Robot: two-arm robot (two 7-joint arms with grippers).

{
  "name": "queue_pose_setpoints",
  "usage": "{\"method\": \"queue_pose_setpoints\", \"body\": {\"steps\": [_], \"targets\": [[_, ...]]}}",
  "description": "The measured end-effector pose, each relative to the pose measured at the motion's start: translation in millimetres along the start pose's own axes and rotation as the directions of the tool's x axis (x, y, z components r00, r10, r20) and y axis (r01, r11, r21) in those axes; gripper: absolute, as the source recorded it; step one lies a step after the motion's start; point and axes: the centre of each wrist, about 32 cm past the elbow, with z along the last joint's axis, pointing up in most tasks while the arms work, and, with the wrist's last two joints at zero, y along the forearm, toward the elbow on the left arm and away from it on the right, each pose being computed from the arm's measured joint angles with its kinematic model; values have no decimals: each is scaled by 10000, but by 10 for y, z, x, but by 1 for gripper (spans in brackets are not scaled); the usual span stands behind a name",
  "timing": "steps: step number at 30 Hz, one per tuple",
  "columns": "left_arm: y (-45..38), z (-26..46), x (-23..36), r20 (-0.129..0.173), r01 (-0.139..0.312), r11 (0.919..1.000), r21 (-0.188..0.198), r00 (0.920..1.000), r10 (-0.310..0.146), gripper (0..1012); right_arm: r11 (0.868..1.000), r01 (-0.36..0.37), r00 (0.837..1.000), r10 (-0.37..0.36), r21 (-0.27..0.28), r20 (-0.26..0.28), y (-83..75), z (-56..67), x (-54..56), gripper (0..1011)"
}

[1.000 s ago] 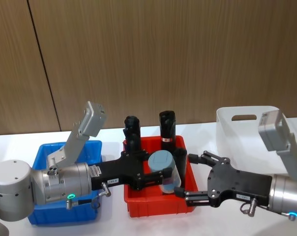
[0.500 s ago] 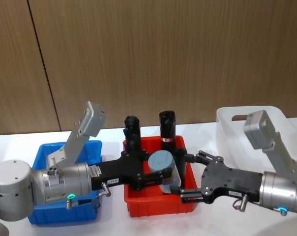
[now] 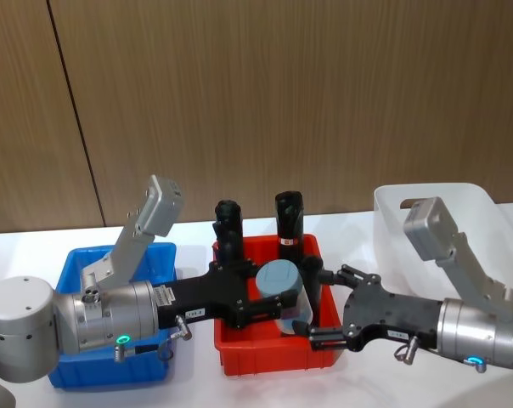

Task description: Pick the cotton swabs from the blue box and place them into the white box.

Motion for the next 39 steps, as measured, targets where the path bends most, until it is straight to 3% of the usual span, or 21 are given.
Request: {"method": "queue_pose_setpoints", "body": {"steps": [14,39], "targets": [[0,0,0,0,-1,10000,0,10000,1,669,9997,28,10000,-29,-241,-36,111,-58,11,1002],[0,0,0,0,0,10000,0,10000,0,669,9994,120,9999,-120,-310,-22,312,-59,2,1002]]}}
